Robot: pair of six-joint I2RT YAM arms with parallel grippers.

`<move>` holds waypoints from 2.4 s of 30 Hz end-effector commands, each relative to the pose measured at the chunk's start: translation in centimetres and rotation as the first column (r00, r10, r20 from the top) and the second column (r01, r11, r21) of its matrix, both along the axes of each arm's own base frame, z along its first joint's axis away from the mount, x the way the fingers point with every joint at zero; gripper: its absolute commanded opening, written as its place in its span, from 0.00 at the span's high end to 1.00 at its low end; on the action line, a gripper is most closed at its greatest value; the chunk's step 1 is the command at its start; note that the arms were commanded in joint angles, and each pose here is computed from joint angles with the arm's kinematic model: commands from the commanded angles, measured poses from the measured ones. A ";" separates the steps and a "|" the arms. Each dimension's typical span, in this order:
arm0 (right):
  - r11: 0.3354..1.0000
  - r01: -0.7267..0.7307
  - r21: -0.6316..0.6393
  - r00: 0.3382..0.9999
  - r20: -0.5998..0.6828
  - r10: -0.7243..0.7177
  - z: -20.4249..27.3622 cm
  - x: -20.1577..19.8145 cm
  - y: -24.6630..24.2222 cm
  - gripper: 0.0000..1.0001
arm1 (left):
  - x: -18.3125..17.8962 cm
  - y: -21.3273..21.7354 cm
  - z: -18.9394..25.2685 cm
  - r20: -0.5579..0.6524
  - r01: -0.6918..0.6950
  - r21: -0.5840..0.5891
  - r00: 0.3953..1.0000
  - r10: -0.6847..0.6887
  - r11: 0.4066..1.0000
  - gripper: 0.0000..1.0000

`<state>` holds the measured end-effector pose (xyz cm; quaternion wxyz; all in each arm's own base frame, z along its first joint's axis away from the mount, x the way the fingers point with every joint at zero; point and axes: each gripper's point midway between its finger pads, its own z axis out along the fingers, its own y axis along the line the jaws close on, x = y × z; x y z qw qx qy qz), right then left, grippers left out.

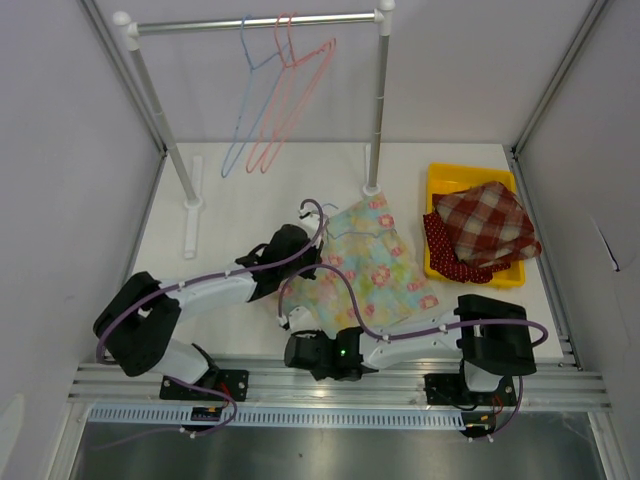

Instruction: Place the skirt on the hanger

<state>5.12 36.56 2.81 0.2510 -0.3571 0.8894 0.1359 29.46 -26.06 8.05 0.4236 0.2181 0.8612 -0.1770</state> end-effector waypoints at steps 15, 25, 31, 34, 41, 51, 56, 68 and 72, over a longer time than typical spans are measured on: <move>0.916 0.118 0.384 0.984 0.077 -0.159 17.3 4.2 -4.3 0.38 | -5.2 -1.1 11.8 0.170 0.170 -0.255 0.977 -0.129 0.952 1.00; 0.752 0.257 0.606 0.922 0.078 -0.378 27.9 12.7 -10.4 0.36 | -8.1 3.7 16.1 0.180 0.071 -0.228 0.983 -0.030 0.971 1.00; 0.726 0.268 0.633 0.906 0.091 -0.414 31.1 16.6 -10.7 0.37 | -8.5 7.7 18.6 0.208 -0.062 -0.228 0.972 0.111 0.972 1.00; 0.715 0.256 0.650 0.909 0.088 -0.406 32.6 18.1 -10.1 0.38 | -8.6 9.5 19.4 0.208 -0.133 -0.218 0.962 0.179 0.967 1.00; 0.682 0.146 0.717 0.927 0.142 -0.347 39.0 22.6 -5.2 0.38 | -9.5 12.1 17.9 0.162 -0.230 -0.167 0.953 0.257 0.959 1.00; 0.670 0.054 0.740 0.915 0.233 -0.330 42.8 28.3 1.4 0.38 | -10.7 19.1 19.0 0.168 -0.496 -0.152 0.840 0.516 0.855 1.00; 0.677 0.065 0.733 0.896 0.256 -0.362 42.6 29.2 1.1 0.38 | -10.2 20.8 19.7 0.191 -0.587 -0.144 0.773 0.605 0.797 1.00; 0.674 0.113 0.730 0.853 0.277 -0.443 43.0 26.8 -5.7 0.37 | -3.1 22.2 24.1 0.261 -0.652 -0.186 0.688 0.677 0.735 1.00; 0.670 0.154 0.726 0.841 0.259 -0.474 41.4 25.4 -8.9 0.37 | -0.2 22.3 26.5 0.299 -0.621 -0.199 0.698 0.650 0.758 1.00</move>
